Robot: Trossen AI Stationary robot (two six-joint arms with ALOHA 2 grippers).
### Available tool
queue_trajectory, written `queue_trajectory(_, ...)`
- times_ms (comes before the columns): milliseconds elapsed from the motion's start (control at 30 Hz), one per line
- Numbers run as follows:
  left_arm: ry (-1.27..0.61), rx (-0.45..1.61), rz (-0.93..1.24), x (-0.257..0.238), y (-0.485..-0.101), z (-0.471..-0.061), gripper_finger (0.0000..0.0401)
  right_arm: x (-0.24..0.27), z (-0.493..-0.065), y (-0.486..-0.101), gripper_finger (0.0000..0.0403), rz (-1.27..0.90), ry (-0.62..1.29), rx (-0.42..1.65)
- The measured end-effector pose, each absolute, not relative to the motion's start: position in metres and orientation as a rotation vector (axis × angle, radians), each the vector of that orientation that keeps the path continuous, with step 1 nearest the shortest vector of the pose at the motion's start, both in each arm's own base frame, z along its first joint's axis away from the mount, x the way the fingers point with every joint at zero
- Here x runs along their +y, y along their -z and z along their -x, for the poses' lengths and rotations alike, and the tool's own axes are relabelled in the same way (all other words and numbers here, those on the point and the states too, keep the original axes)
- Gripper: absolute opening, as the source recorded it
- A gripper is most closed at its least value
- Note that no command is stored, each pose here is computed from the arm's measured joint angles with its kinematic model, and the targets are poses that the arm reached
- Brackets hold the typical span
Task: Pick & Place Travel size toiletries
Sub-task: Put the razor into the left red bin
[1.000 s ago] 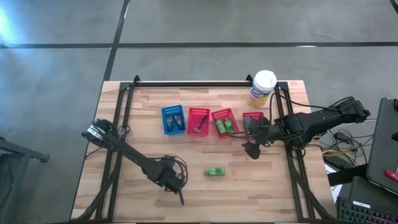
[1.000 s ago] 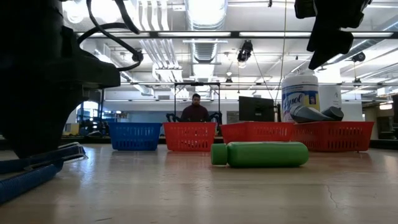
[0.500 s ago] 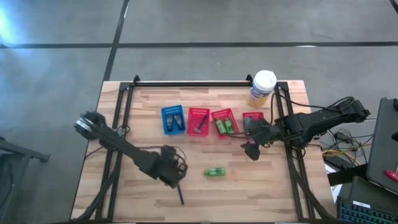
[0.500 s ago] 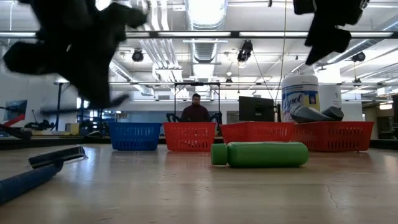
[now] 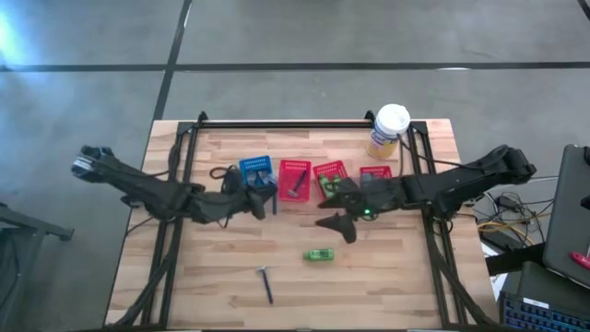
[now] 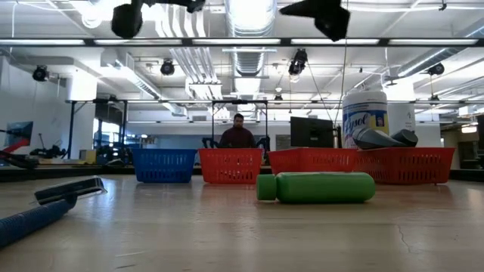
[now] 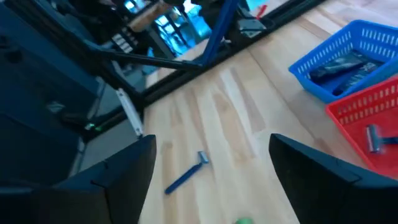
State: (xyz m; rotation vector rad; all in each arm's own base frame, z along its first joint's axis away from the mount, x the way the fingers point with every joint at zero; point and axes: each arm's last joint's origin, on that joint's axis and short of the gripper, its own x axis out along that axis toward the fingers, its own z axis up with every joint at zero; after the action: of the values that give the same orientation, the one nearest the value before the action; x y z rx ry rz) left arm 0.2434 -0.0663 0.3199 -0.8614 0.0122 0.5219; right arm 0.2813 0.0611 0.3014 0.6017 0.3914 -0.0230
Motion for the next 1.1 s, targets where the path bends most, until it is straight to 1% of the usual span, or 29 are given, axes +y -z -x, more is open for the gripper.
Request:
queue_trajectory(200,-0.472,0.021,0.856,-0.058,-0.317,-0.251,0.0024,0.062,-0.311,-0.301,0.0321,-0.597,0.040,0.378)
queue_trajectory(267,-0.460,0.035,0.823,-0.060,-0.316,-0.255,0.0024,0.062,-0.322,-0.302,0.0325,-0.592,0.052,0.370)
queue_trajectory(433,-0.418,0.008,0.776,-0.061,-0.334,-0.256,0.0029,0.056,-0.347,-0.305,0.0332,-0.572,0.084,0.369)
queue_trajectory(567,-0.392,-0.012,0.749,-0.061,-0.346,-0.251,0.0027,0.049,-0.359,-0.309,0.0333,-0.550,0.095,0.350)
queue_trajectory(633,-0.386,-0.021,0.745,-0.060,-0.350,-0.247,0.0026,0.047,-0.365,-0.312,0.0329,-0.507,0.076,0.344)
queue_trajectory(800,-0.367,-0.020,0.734,-0.060,-0.353,-0.244,0.0028,0.047,-0.373,-0.323,0.0306,-0.374,-0.052,0.340)
queue_trajectory(900,-0.347,-0.011,0.699,-0.063,-0.354,-0.242,0.0028,0.044,-0.376,-0.321,0.0292,-0.370,-0.100,0.362)
queue_trajectory(1100,-0.333,-0.002,0.638,-0.065,-0.355,-0.240,0.0028,0.034,-0.379,-0.316,0.0274,-0.389,-0.112,0.382)
